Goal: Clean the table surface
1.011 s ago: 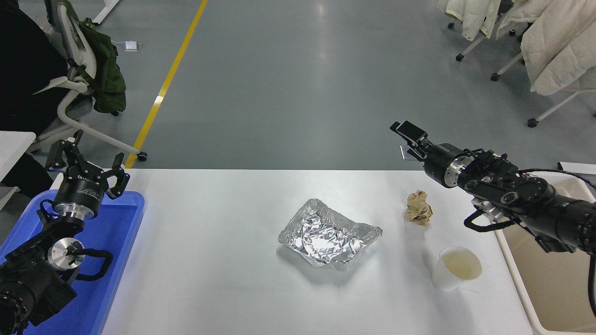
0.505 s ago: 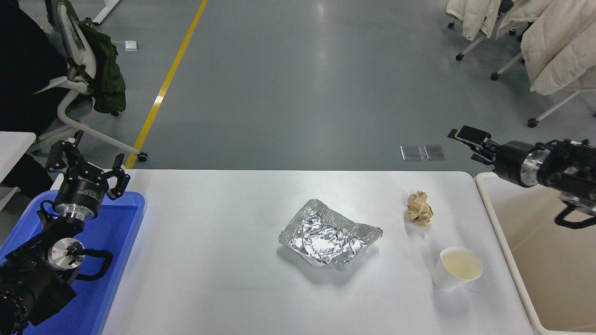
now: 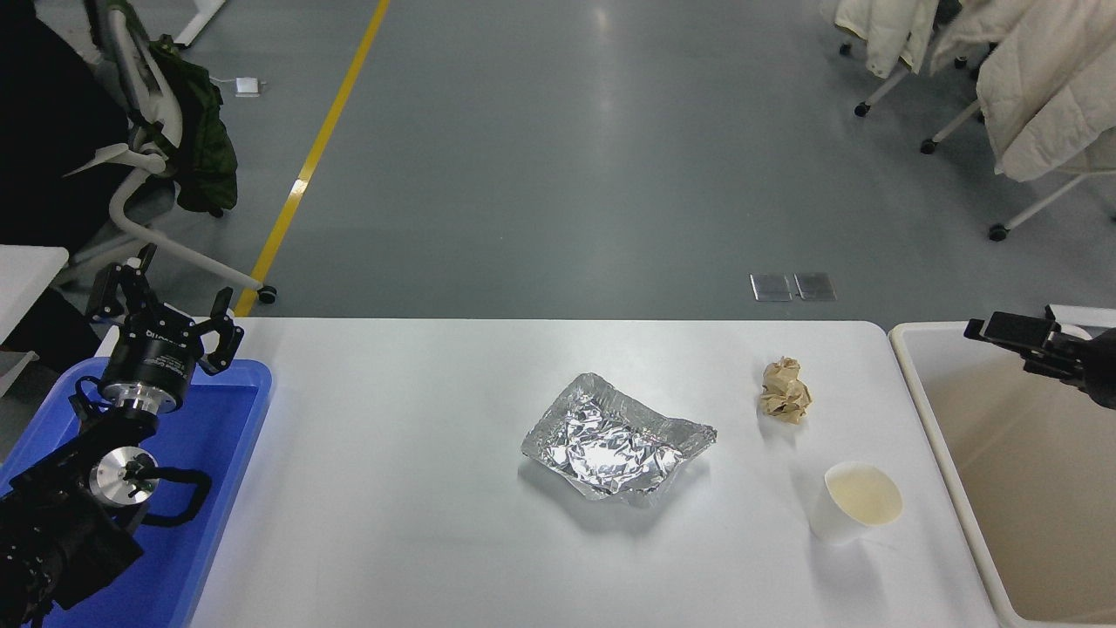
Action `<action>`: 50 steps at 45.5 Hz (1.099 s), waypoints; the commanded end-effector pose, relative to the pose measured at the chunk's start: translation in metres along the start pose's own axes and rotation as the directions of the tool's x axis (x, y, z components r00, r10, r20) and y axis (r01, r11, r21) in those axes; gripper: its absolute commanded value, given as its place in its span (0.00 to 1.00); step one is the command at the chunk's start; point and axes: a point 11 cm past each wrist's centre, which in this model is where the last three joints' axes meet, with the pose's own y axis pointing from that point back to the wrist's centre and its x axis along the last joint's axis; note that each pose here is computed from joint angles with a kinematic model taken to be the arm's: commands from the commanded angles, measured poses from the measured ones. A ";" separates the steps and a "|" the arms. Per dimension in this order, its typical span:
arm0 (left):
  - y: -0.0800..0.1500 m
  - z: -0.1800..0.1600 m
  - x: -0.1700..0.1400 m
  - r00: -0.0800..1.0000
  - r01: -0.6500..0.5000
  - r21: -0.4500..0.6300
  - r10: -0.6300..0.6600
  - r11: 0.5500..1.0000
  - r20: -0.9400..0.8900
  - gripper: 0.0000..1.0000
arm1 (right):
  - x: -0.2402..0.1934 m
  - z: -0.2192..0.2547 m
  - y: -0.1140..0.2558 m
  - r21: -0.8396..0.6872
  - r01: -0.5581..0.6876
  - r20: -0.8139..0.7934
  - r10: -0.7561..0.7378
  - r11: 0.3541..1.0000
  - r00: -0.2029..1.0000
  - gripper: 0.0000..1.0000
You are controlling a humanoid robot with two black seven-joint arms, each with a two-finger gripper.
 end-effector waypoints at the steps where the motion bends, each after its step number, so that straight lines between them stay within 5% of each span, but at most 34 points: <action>1: 0.000 0.000 0.000 1.000 0.001 0.000 -0.001 1.000 -0.001 1.00 | -0.026 0.037 0.062 -0.092 0.062 -0.057 -0.067 0.994 0.996 1.00; 10: 0.000 0.000 0.000 1.000 0.001 0.000 -0.001 1.000 -0.001 1.00 | -0.052 0.052 0.086 -0.142 0.143 0.043 -0.138 0.980 0.989 1.00; 26: 0.000 0.000 0.000 1.000 0.001 0.000 -0.001 1.000 -0.001 1.00 | -0.085 0.019 0.062 -0.181 0.218 0.199 -0.181 0.959 0.963 1.00; 50: 0.000 0.000 0.000 1.000 0.001 0.000 -0.001 1.000 -0.001 1.00 | -0.093 -0.050 0.006 -0.037 0.225 0.494 -0.178 0.974 0.851 1.00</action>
